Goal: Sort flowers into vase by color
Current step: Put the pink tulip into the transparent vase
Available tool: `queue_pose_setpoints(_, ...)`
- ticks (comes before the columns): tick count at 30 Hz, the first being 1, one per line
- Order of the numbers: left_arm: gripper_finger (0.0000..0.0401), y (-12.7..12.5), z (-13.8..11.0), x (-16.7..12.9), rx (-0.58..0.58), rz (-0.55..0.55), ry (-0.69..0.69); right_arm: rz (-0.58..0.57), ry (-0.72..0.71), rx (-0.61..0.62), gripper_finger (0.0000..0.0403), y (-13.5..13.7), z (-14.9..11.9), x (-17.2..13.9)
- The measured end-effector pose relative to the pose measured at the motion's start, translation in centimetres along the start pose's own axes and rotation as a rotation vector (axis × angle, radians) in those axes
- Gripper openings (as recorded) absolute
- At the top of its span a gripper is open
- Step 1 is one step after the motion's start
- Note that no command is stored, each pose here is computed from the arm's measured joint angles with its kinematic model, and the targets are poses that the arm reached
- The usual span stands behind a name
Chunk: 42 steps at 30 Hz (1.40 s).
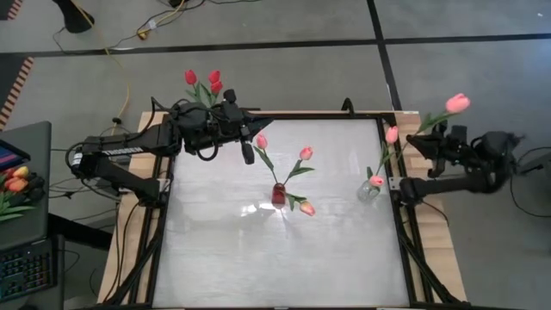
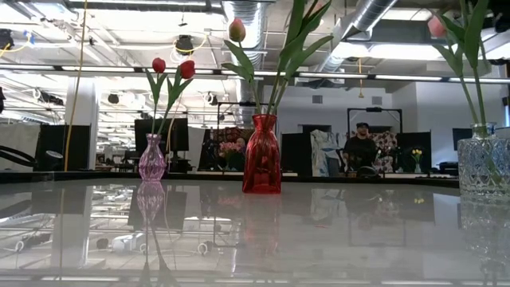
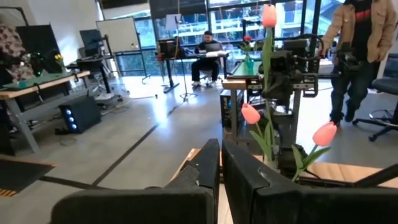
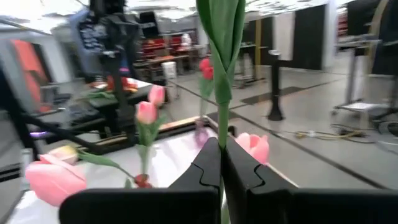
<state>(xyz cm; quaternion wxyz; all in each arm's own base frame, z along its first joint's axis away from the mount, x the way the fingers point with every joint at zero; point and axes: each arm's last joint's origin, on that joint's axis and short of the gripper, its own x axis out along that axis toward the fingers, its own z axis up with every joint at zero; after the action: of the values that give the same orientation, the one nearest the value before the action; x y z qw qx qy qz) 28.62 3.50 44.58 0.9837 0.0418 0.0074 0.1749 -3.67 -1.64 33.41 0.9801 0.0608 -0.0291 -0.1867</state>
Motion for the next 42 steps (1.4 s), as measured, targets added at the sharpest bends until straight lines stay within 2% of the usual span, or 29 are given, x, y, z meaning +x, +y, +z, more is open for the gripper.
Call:
queue_pose_setpoints(5,0.0006,0.0,0.0,0.0,-0.01,0.007,0.001,0.113,0.053,0.055,0.0026,-0.5,-0.8,1.5)
queue_pose_setpoints(12,0.0006,0.0,-0.1,0.0,-0.017,0.007,0.007,0.148,0.054,0.035,0.0026,1.1,-3.0,3.8)
queue_pose_setpoints(18,0.0006,0.0,-0.2,0.0,-0.021,-0.008,0.015,0.12,0.086,0.035,0.0026,2.0,-4.8,4.8)
queue_pose_setpoints(28,0.0006,0.0,-0.2,0.0,-0.019,-0.01,0.024,0.095,0.09,0.057,0.0026,2.0,-5.0,4.9)
queue_pose_setpoints(35,0.0006,-0.1,-0.4,0.0,-0.016,-0.013,0.037,0.085,0.134,0.049,0.0026,2.7,-7.0,5.8)
queue_pose_setpoints(42,0.0006,-0.1,-0.4,0.0,-0.018,-0.014,0.037,0.05,0.134,0.055,0.0026,2.5,-7.0,5.8)
